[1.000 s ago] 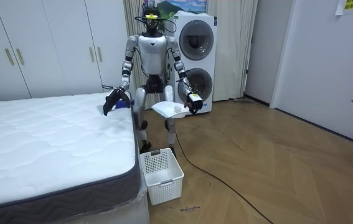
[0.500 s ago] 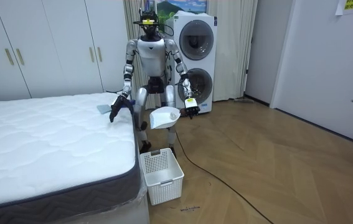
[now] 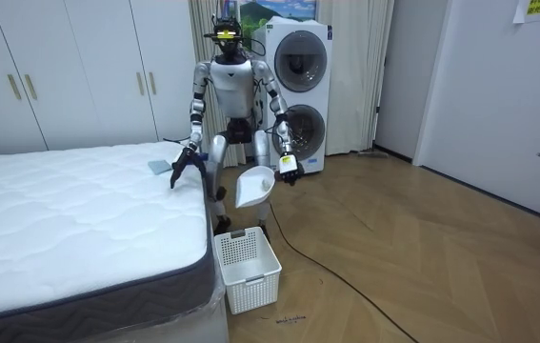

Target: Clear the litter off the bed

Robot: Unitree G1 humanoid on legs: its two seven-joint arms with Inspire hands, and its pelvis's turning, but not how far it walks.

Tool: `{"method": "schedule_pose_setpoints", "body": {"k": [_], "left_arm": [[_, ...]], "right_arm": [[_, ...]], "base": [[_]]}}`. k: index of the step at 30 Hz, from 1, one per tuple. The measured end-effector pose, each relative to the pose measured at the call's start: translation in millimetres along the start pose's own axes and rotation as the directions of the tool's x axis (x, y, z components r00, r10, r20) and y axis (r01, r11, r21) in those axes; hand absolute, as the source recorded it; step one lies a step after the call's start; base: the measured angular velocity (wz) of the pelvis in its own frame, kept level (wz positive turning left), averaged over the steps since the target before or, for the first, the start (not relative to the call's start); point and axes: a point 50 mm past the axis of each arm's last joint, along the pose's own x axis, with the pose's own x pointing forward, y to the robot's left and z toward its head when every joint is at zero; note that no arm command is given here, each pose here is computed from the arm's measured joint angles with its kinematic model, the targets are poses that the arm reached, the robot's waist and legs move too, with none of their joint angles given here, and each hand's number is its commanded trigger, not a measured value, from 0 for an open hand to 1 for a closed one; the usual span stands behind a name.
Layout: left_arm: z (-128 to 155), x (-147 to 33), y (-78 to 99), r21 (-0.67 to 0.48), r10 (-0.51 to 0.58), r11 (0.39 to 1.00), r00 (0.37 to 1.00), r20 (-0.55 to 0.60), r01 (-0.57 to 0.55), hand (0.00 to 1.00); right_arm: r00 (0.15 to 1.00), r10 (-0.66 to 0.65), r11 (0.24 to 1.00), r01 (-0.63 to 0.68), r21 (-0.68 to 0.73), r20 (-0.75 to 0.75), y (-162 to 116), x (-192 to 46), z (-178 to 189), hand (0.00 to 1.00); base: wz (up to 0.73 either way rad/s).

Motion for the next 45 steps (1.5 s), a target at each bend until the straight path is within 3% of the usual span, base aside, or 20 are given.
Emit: {"method": "schedule_pose_setpoints", "body": {"k": [7,12,21,31,37,45], "left_arm": [[-3.4,0.1,-3.8,0.009,-0.101,0.995,0.995,-0.013,0.101,1.0],[-14.7,-0.2,-3.4,0.079,-0.165,0.983,0.986,-0.037,0.167,1.0],[-31.7,1.0,4.4,0.14,-0.172,0.973,0.981,-0.091,0.184,1.0],[-63.7,1.0,25.5,0.26,-0.118,0.952,0.979,-0.164,0.159,1.0],[-59.4,4.8,50.7,0.31,-0.02,0.949,0.991,-0.134,0.061,1.0],[-82.0,4.8,78.4,0.371,0.091,0.928,0.984,-0.152,-0.029,1.0]], "right_arm": [[1.0,-0.007,1.0,0.007,-0.014,-0.023,-0.5,-0.3,-3.1,0.0],[0.999,-0.013,1.0,0.012,-0.026,-0.037,-0.7,-1.6,-3.8,0.0],[0.999,-0.034,0.999,0.033,-0.022,-0.04,-2.5,-2.9,-3.7,0.0],[0.998,-0.042,0.999,0.041,-0.031,-0.05,-5.3,-2.2,-4.2,0.0],[0.999,-0.043,0.999,0.043,-0.026,-0.031,-8.0,-4.6,-1.8,0.0],[0.998,-0.047,0.999,0.047,-0.005,-0.036,-10.7,-6.2,-3.6,0.0]], "base": [[0.02],[0.04],[0.01],[-0.04],[-0.01],[0.04]]}}
